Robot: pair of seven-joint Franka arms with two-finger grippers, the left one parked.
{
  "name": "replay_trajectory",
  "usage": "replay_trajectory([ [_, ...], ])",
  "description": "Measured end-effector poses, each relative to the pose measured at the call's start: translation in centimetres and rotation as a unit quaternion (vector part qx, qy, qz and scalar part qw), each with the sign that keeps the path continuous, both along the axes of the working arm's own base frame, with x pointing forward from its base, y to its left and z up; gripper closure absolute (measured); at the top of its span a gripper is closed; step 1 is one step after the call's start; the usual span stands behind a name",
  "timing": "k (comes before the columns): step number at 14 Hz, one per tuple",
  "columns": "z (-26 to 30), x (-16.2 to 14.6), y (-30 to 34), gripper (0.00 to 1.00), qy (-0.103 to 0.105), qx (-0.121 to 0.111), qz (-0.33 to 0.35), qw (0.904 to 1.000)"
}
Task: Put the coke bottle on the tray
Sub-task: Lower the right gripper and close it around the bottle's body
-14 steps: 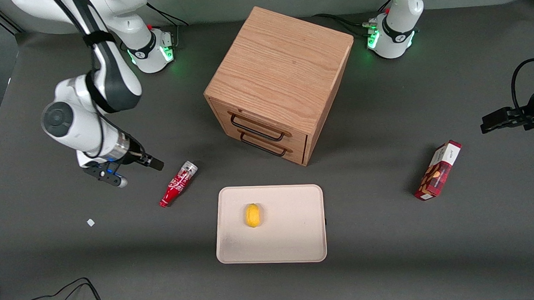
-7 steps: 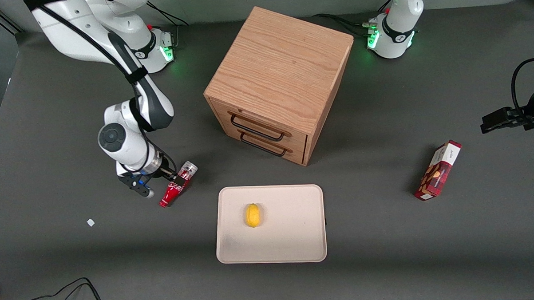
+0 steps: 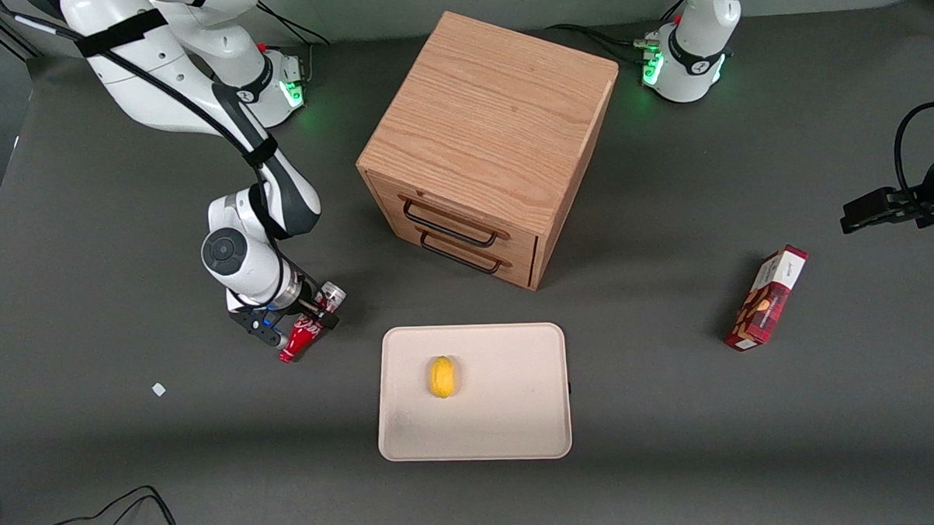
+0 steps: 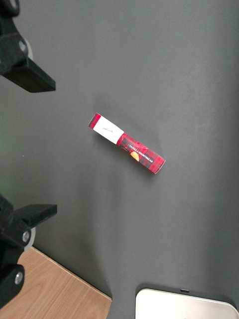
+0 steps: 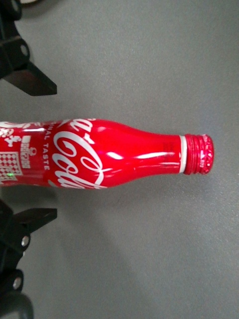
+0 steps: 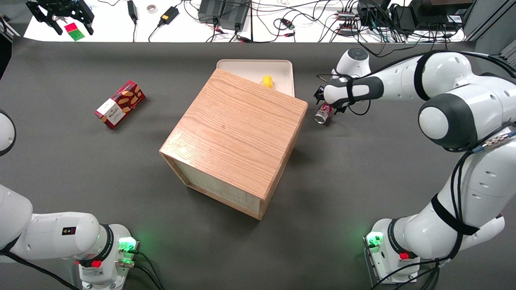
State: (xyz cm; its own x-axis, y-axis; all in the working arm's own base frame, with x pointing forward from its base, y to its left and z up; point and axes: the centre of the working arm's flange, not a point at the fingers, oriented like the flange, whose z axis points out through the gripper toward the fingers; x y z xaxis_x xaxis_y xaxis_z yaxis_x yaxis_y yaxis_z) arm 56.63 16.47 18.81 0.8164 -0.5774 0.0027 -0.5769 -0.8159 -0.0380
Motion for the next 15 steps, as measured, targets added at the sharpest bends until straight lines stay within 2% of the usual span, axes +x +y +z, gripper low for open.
replay_trajectory([
  [8,-0.6,-0.04,-0.01,0.01,0.0,-0.001,0.0,1.0],
  [11,-0.6,-0.04,-0.01,0.04,-0.001,-0.001,-0.001,1.0],
  [12,-0.59,-0.03,-0.01,0.11,-0.001,-0.001,-0.001,1.0],
  [15,-0.52,0.01,0.02,0.46,-0.003,-0.002,-0.001,1.0],
])
